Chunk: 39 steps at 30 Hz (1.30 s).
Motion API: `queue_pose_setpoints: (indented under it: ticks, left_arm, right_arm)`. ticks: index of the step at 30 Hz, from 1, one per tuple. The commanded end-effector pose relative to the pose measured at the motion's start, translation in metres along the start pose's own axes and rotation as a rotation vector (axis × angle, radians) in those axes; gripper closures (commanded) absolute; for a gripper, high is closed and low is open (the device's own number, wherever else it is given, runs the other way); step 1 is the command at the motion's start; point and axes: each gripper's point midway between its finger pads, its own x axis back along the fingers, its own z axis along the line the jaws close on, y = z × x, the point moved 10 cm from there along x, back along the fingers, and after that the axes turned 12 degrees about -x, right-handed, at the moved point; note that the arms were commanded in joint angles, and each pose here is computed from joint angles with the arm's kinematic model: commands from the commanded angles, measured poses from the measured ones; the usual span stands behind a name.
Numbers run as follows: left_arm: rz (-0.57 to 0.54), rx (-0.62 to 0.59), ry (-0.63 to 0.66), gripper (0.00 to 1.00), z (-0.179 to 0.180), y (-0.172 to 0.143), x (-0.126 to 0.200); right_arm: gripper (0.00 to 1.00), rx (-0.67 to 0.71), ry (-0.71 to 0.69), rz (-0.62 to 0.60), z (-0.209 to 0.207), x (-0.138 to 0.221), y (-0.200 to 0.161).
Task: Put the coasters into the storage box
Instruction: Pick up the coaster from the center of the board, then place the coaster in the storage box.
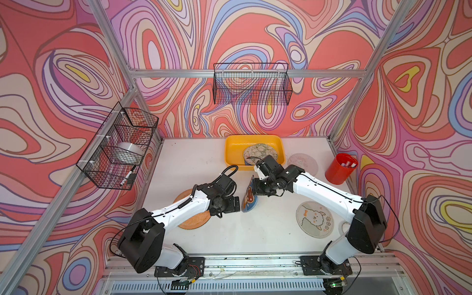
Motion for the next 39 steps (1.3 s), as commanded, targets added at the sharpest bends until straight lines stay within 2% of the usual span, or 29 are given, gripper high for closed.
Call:
queue_pose_setpoints:
  ticks: [1, 14, 24, 30, 39]
  left_arm:
    - [-0.018, -0.001, 0.011, 0.02, 0.007, -0.003, 0.004]
    - [-0.042, 0.031, 0.020, 0.00, 0.023, -0.013, 0.009]
    - [-0.043, 0.043, 0.037, 0.00, 0.032, -0.017, 0.012]
    - [-0.040, 0.051, 0.040, 0.00, 0.034, -0.017, 0.012]
    - [-0.041, 0.052, 0.048, 0.00, 0.037, -0.015, 0.014]
  right_arm:
    - [1.00, 0.037, -0.014, -0.033, 0.000, 0.002, 0.027]
    - [1.00, 0.104, 0.044, -0.142, 0.022, -0.002, 0.135]
    - [1.00, 0.102, 0.102, -0.194, 0.017, -0.029, 0.193]
    - [1.00, 0.038, 0.082, -0.195, -0.023, -0.055, 0.212]
    - [1.00, -0.009, -0.051, -0.129, -0.095, -0.079, 0.220]
